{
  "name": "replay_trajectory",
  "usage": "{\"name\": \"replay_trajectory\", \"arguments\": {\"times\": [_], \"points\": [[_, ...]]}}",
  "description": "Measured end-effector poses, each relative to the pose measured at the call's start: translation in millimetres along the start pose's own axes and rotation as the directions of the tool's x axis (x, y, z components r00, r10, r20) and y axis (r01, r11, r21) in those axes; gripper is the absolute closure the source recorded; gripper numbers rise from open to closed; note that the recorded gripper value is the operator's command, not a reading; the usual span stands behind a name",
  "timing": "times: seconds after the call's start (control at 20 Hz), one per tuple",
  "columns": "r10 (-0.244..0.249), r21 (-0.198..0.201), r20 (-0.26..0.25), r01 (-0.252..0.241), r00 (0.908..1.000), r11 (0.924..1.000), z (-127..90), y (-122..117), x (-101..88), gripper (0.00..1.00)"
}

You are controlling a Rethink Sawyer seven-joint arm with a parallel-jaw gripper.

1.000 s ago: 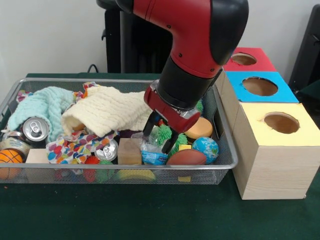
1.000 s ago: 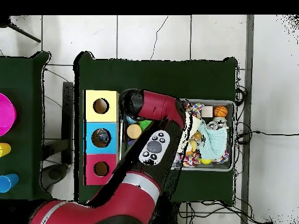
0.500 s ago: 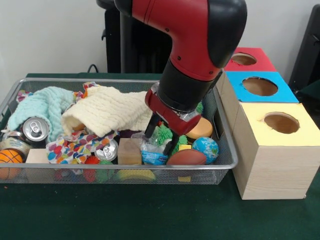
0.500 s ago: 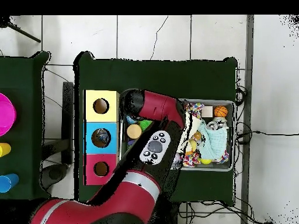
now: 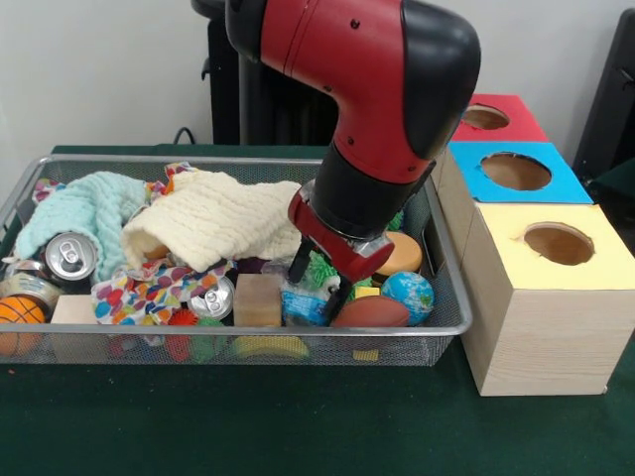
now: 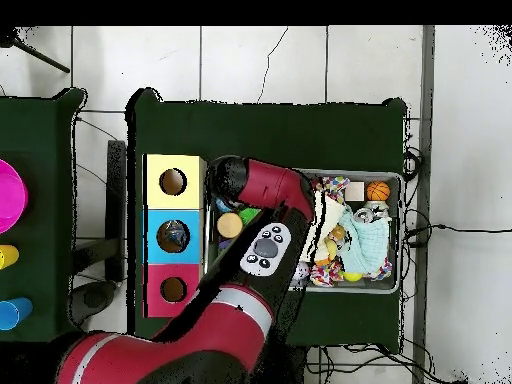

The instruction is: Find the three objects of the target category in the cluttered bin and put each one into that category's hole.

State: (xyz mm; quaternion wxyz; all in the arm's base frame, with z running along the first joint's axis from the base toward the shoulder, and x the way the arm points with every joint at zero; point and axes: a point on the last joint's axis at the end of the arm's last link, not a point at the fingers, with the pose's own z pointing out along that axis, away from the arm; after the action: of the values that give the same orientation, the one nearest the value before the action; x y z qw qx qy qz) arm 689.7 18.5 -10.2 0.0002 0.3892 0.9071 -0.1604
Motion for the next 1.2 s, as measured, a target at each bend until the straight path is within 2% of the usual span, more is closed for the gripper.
{"name": "replay_trajectory", "arguments": {"times": [0.25,0.75,0.8,1.2], "points": [[-0.006,0.024,-0.005,0.006,1.0000,0.9997,15,-3,3.3,0.00],[-0.011,0.025,0.019,0.010,0.9998,0.9996,13,0,-6.6,0.00],[-0.010,0.026,0.019,0.009,0.9998,0.9996,13,-1,-7.2,1.00],[0.027,0.021,0.013,-0.028,0.9995,0.9994,15,-12,-23.5,1.00]]}}
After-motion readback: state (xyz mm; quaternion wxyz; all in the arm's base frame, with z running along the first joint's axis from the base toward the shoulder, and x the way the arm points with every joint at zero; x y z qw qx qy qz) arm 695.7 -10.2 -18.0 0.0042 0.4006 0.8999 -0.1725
